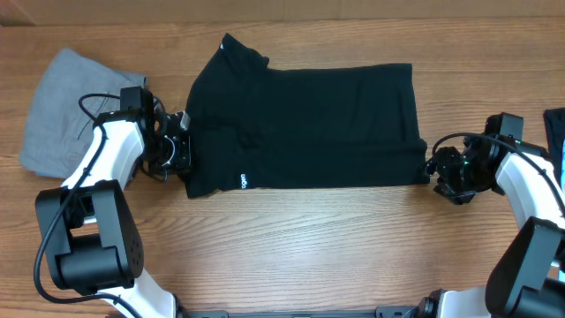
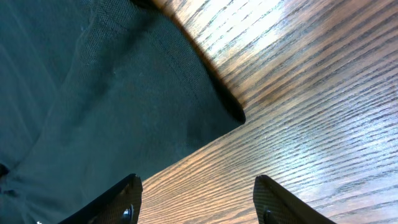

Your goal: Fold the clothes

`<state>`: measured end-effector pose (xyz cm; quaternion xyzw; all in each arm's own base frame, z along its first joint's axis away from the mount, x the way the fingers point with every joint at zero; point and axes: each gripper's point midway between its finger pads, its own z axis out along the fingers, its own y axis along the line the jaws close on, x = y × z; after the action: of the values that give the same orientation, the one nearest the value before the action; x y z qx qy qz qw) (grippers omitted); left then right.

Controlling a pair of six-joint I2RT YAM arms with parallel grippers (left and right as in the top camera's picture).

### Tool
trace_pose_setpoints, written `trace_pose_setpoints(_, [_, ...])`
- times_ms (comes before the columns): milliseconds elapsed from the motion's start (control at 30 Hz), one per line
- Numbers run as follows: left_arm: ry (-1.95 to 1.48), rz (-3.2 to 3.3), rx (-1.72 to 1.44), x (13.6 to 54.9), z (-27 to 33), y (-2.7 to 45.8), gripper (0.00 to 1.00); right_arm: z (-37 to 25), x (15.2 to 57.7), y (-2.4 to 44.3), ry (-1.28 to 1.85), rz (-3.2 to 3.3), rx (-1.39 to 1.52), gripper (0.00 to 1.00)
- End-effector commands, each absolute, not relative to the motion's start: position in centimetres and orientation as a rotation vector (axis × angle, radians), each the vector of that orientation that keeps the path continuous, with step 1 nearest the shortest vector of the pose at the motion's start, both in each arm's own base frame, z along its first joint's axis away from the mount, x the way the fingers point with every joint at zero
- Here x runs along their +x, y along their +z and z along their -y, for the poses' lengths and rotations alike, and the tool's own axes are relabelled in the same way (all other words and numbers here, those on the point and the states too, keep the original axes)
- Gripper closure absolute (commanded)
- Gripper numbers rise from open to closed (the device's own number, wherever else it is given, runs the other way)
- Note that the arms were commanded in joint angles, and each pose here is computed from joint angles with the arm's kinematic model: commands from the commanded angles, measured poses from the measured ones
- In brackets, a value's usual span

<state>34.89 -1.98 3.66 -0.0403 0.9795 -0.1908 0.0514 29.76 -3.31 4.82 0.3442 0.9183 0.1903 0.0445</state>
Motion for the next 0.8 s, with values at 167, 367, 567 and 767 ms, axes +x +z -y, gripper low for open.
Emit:
trace_pose_setpoints(167, [-0.580,-2.898,-0.099,37.0,1.5,7.0,0.96,3.1,29.5,4.6,0.584,-2.820,1.048,0.39])
trace_pose_setpoints(367, [-0.436,-2.842,-0.100,39.5,-0.7,9.4,0.96,3.1,29.5,4.6,0.584,-2.820,1.047,0.39])
trace_pose_setpoints(567, [-0.416,-2.801,-0.088,40.5,-0.9,9.9,0.80,3.1,29.5,4.6,0.584,-2.819,1.047,0.38])
trace_pose_setpoints(767, [-0.359,-2.807,-0.100,40.6,-1.6,9.8,0.78,3.1,29.5,4.6,0.584,-2.819,1.047,0.39])
